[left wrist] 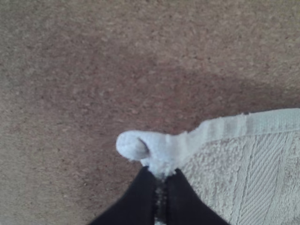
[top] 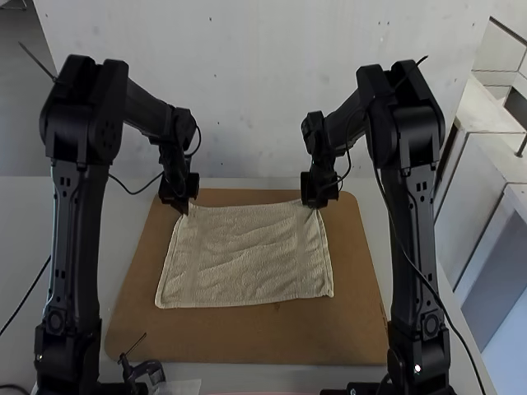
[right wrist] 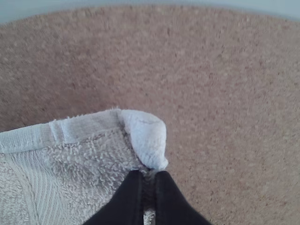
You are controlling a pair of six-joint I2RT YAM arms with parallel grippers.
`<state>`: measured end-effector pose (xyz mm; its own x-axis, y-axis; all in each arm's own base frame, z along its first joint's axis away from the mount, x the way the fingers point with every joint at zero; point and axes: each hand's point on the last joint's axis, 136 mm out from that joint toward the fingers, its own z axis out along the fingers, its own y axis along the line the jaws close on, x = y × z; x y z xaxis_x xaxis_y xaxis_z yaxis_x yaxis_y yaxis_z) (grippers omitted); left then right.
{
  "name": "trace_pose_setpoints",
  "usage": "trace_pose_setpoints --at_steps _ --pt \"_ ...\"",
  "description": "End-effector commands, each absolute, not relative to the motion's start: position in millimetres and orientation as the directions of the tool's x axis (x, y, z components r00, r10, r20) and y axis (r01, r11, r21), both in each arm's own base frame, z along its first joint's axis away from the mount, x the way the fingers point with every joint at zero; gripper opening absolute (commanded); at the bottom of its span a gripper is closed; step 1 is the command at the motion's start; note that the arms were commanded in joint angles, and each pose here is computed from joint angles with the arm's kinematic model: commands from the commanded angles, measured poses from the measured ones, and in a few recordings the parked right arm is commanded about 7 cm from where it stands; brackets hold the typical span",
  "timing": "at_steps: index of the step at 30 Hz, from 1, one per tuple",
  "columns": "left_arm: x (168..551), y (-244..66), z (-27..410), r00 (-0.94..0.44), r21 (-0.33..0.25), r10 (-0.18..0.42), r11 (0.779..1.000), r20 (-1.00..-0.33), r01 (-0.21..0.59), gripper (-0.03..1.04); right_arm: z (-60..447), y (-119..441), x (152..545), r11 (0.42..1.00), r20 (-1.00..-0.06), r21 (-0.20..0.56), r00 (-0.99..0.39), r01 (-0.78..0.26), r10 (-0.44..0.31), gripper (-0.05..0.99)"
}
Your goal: Fold the towel.
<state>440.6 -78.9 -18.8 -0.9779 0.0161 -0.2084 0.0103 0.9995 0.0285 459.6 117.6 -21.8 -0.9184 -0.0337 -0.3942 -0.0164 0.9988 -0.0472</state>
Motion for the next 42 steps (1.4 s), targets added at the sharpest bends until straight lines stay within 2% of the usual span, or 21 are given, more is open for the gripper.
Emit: trace_pose_setpoints --at_steps 1,10,19,25,32,42 --pt "456 -81 27 -0.95 0.0 -0.014 1.0 -0.313 -0.014 0.02 35 117 484 1.0 -0.53 -0.013 -0.848 0.014 0.005 0.01" --pt "475 -78 77 -0.903 -0.025 -0.043 0.999 -0.427 -0.036 0.02 62 109 506 0.999 -0.63 0.004 -0.775 0.053 0.043 0.01" --pt "492 -85 128 -0.84 -0.029 -0.036 0.999 -0.541 -0.024 0.02 96 102 523 0.997 -0.73 0.042 -0.679 0.072 0.08 0.01" --pt "484 -87 128 -0.849 -0.02 -0.023 1.0 -0.528 -0.015 0.02 85 108 511 0.999 -0.703 0.012 -0.711 0.042 0.038 0.01" --pt "448 -81 95 -0.9 0.002 -0.01 1.0 -0.436 -0.012 0.02 74 108 488 1.0 -0.671 -0.014 -0.742 0.016 0.002 0.01" --pt "408 -77 90 -0.907 -0.001 -0.003 1.0 -0.421 -0.003 0.02 70 109 449 0.999 -0.636 -0.042 -0.771 -0.028 -0.048 0.01"
